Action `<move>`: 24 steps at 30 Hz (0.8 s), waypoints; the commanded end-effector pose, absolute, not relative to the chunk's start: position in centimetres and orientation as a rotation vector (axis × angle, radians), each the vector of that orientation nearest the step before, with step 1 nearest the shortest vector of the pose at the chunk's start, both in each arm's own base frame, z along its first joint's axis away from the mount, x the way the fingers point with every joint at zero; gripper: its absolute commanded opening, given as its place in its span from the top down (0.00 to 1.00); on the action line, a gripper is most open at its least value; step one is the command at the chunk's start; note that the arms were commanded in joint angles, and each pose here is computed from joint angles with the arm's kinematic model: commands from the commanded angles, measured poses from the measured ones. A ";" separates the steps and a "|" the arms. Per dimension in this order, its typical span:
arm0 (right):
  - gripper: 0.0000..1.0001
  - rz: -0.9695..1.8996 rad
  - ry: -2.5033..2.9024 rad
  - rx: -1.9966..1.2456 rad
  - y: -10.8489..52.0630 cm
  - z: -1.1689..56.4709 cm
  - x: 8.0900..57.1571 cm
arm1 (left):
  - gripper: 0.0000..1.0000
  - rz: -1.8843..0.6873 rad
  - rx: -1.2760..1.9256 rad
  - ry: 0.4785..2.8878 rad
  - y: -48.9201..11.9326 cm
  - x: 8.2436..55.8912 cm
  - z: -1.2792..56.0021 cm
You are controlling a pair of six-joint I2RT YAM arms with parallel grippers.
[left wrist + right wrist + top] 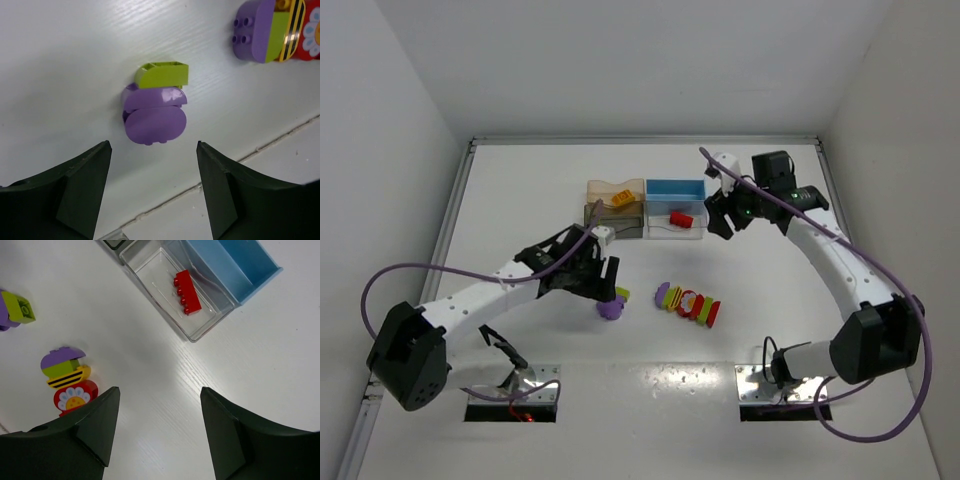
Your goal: Sort the legos into containers by color
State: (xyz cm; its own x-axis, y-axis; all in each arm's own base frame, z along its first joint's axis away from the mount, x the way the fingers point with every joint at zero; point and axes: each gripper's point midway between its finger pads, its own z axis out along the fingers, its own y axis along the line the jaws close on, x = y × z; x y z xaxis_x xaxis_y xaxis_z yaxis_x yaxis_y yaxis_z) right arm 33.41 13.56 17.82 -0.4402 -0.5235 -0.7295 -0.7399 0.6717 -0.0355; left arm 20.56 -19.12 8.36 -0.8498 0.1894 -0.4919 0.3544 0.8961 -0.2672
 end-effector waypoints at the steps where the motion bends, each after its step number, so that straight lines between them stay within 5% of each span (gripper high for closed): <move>1: 0.34 0.369 2.107 -0.937 13.2 19.2 33.2 | 0.25 -0.515 0.382 2.626 -19.9 19.1 8.1; 12: 0.34 0.364 2.121 -0.920 12.1 18.8 32.2 | 0.15 -0.394 0.413 2.718 -20.2 19.1 4.5; 24: 0.34 0.371 2.125 -0.896 11.4 18.7 32.1 | 0.15 -0.351 0.519 2.694 -23.2 20.1 3.8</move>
